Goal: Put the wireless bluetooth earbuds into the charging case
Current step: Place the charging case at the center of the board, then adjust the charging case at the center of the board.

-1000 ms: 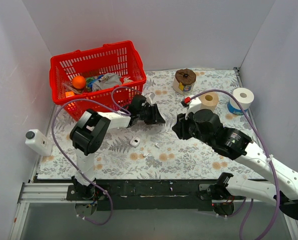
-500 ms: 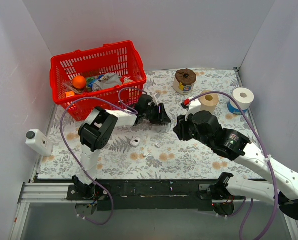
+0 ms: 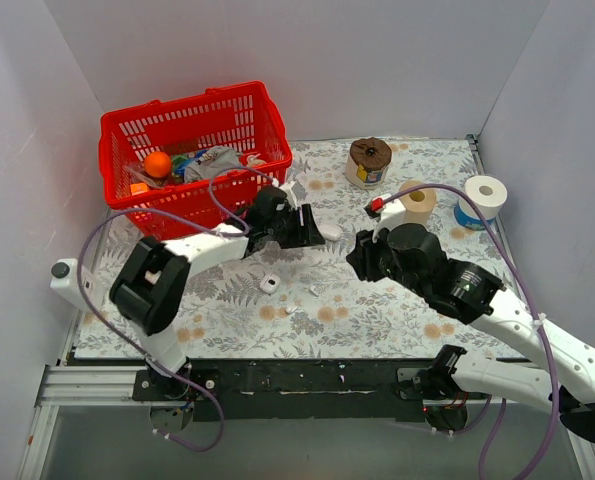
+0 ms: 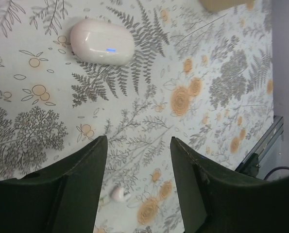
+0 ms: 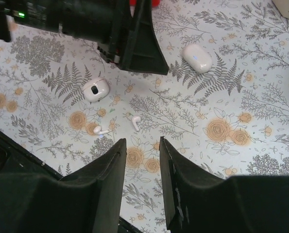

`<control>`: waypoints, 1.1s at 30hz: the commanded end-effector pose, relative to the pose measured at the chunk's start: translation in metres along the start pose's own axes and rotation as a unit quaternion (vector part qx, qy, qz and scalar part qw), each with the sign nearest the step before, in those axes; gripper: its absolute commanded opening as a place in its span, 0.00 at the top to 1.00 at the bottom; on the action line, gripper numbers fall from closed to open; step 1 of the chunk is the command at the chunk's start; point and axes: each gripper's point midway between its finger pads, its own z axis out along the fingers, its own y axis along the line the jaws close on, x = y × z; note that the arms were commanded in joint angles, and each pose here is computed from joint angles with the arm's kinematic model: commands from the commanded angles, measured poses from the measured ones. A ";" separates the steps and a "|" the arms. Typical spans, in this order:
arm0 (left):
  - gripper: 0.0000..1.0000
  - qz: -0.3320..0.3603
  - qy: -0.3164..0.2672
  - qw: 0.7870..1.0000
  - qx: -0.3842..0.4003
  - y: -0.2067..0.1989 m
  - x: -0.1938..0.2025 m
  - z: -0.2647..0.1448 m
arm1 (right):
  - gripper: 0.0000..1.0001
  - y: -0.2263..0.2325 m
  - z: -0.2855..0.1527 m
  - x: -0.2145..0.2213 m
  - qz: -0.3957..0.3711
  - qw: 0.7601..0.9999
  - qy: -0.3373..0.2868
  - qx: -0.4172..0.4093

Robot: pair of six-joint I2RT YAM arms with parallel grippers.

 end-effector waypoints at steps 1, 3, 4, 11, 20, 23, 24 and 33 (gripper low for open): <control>0.44 0.034 -0.100 0.994 -0.010 -0.037 -0.048 -0.075 | 0.57 0.003 -0.001 -0.015 0.002 0.999 -0.042 -0.013; 0.40 0.016 -0.157 0.987 -0.024 -0.038 -0.057 -0.106 | 0.54 0.005 0.003 -0.014 0.003 0.999 -0.044 -0.016; 0.02 -0.011 -0.188 0.981 -0.046 -0.028 -0.061 -0.115 | 0.53 0.004 0.006 -0.010 0.002 0.999 -0.039 -0.014; 0.02 -0.120 -0.200 0.970 -0.062 0.015 -0.008 -0.154 | 0.51 0.009 0.012 -0.004 0.026 0.998 -0.051 -0.028; 0.02 -0.192 -0.276 0.938 -0.083 0.038 0.016 -0.209 | 0.57 0.023 0.048 0.028 -0.005 0.998 0.030 -0.048; 0.07 -0.187 -0.245 0.946 -0.104 0.050 0.036 -0.203 | 0.68 0.027 0.076 0.044 -0.012 0.997 0.061 -0.045; 0.15 -0.190 -0.221 0.951 -0.103 0.051 0.045 -0.197 | 0.79 0.032 0.091 0.051 -0.017 0.996 0.077 -0.047; 1.00 -0.195 -0.138 0.964 -0.116 0.076 0.106 -0.177 | 0.99 0.059 0.170 0.073 -0.026 0.988 0.136 -0.066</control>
